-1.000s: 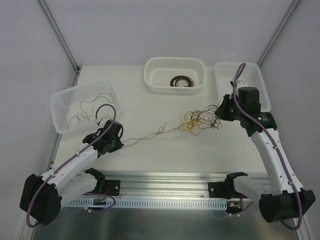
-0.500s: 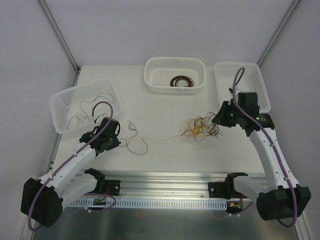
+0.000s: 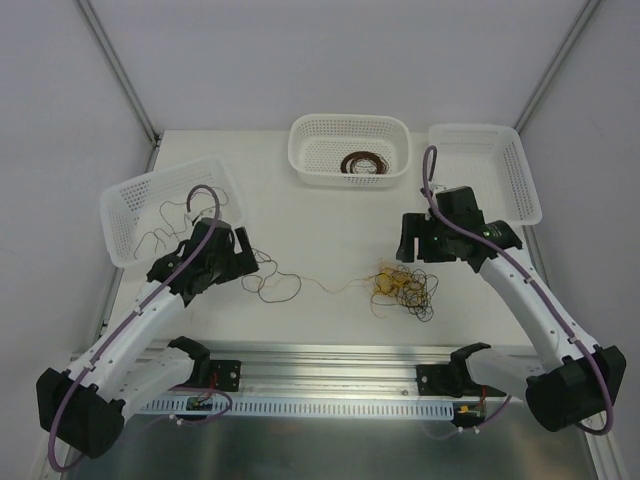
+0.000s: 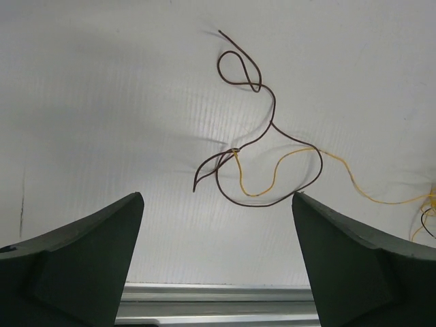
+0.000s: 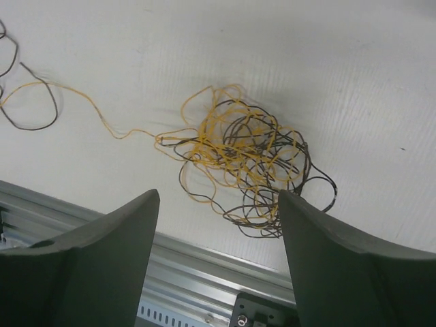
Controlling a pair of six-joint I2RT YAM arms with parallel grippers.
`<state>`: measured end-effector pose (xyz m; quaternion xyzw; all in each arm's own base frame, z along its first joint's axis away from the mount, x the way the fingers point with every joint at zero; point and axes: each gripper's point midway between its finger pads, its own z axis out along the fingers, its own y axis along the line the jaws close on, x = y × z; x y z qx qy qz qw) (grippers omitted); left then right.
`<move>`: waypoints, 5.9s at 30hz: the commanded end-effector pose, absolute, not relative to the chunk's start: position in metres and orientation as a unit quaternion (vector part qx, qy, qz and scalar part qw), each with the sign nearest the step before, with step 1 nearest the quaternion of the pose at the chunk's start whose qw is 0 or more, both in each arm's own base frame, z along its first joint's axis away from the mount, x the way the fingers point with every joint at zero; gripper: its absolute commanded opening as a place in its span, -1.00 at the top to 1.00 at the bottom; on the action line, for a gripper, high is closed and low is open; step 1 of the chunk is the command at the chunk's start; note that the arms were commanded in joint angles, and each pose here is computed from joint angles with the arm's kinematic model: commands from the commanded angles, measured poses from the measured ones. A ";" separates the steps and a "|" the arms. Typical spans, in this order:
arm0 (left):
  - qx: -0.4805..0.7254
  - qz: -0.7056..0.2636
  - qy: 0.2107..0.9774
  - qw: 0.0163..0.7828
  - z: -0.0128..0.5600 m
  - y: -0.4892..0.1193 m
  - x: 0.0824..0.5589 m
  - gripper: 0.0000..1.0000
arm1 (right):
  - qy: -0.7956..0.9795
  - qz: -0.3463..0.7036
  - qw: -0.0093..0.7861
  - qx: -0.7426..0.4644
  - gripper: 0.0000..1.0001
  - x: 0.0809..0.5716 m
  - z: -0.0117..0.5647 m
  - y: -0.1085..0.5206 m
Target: Untangle the cables
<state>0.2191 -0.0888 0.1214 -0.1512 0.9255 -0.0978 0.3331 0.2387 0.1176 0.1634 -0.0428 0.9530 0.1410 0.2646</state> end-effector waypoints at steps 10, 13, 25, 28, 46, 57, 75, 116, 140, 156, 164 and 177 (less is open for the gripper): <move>-0.138 -0.079 0.950 0.268 0.104 -0.117 0.268 -0.66 | 0.912 0.204 0.310 -0.174 -0.59 0.239 0.176 0.202; -0.154 -0.065 0.952 0.257 0.091 -0.121 0.284 -0.57 | 0.914 0.199 0.296 -0.192 -0.59 0.237 0.162 0.215; -0.205 -0.033 0.947 0.245 0.042 -0.127 0.319 -0.03 | 0.927 0.192 0.255 -0.195 -0.59 0.241 0.093 0.246; -0.204 -0.018 0.948 0.245 0.036 -0.123 0.321 0.22 | 0.933 0.183 0.243 -0.194 -0.59 0.241 0.080 0.245; -0.111 -0.084 0.877 0.461 0.213 -0.113 0.333 1.00 | 0.972 0.111 0.169 -0.117 -0.44 0.211 0.029 0.184; -0.020 -0.112 0.734 0.670 0.458 -0.094 0.309 1.00 | 0.981 0.143 0.129 0.003 -0.39 0.204 0.010 0.147; -0.040 0.033 0.673 0.738 0.537 -0.028 0.281 1.00 | 0.984 0.129 0.123 0.029 -0.38 0.198 0.007 0.127; 0.164 -0.353 0.782 0.487 0.381 -0.220 0.270 1.00 | 0.727 0.443 0.462 -0.247 -0.44 0.229 0.352 0.276; 0.165 -0.365 0.792 0.461 0.362 -0.243 0.262 1.00 | 0.686 0.490 0.435 -0.317 0.56 0.243 0.341 0.370; 0.212 -0.278 0.799 0.489 0.298 -0.193 0.228 0.48 | 0.749 0.316 0.497 -0.304 0.99 0.275 0.364 0.307; 0.179 -0.238 0.817 0.494 0.265 -0.167 0.220 -0.31 | 0.747 0.252 0.546 -0.282 0.99 0.307 0.406 0.283; 0.059 -0.197 0.883 0.423 0.174 -0.145 0.216 -0.98 | 0.648 0.191 0.707 -0.209 0.99 0.412 0.509 0.251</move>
